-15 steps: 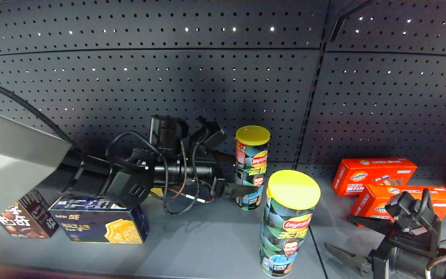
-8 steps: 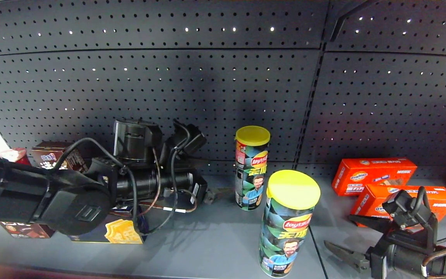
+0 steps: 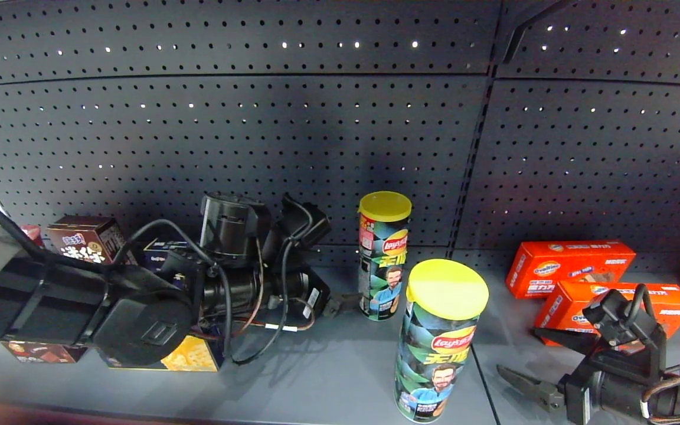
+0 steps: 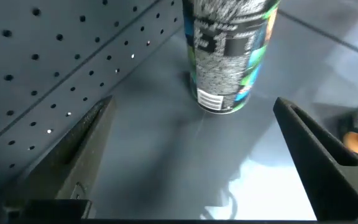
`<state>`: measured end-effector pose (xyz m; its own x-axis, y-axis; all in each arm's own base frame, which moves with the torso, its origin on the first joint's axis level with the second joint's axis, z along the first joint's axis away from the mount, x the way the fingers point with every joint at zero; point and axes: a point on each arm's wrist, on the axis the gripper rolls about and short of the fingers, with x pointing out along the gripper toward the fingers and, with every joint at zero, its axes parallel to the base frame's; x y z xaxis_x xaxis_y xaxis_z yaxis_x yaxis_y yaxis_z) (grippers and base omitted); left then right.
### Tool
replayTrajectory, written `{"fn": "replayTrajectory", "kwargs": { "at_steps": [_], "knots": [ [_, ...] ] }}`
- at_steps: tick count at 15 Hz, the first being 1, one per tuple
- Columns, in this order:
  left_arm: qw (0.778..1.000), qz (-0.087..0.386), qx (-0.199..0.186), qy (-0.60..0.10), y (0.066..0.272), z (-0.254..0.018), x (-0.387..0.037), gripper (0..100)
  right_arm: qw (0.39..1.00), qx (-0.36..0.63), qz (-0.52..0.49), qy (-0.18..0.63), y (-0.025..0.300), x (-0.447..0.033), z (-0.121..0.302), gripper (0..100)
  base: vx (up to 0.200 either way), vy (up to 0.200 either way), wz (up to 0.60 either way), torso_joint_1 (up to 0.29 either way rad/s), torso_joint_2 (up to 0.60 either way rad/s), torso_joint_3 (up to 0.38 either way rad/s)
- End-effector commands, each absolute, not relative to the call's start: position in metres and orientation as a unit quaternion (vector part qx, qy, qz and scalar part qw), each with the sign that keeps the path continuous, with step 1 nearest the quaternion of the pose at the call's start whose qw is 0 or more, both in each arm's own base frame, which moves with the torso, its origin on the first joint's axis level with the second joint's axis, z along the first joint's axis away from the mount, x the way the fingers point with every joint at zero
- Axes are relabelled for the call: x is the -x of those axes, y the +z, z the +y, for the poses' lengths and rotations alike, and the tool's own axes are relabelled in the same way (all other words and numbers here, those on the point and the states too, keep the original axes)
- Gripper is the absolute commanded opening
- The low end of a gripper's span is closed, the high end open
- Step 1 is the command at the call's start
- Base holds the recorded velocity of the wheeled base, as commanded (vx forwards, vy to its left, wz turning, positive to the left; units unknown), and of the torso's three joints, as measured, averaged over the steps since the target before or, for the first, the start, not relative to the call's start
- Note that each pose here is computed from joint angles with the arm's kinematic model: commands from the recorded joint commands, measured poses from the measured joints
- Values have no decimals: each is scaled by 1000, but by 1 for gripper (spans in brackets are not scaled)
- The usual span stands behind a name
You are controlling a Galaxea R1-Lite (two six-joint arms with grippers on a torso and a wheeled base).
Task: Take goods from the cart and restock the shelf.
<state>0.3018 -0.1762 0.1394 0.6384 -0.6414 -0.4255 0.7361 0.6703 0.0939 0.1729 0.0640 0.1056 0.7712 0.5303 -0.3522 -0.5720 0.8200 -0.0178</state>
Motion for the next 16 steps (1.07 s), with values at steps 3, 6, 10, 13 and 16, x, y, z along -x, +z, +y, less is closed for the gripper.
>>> {"fn": "replayTrajectory", "kwargs": {
  "at_steps": [3,6,10,13,16],
  "knots": [
    [898,203,-139,-364,118,-186,-321,100,938,64,174,293,103,-176,65,100,0,0,0,0,0,0],
    [904,202,-143,-349,113,-191,-332,100,938,64,176,292,103,-179,65,100,0,0,0,0,0,0],
    [909,196,-145,-339,110,-199,-346,100,939,62,182,286,100,-183,64,100,0,0,0,0,0,0],
    [908,195,-146,-341,109,-200,-346,100,939,62,182,287,100,-183,64,100,0,0,0,0,0,0],
    [913,186,-146,-333,124,-193,-334,100,937,64,176,294,102,-184,68,100,0,0,0,0,0,0]
  ]
}}
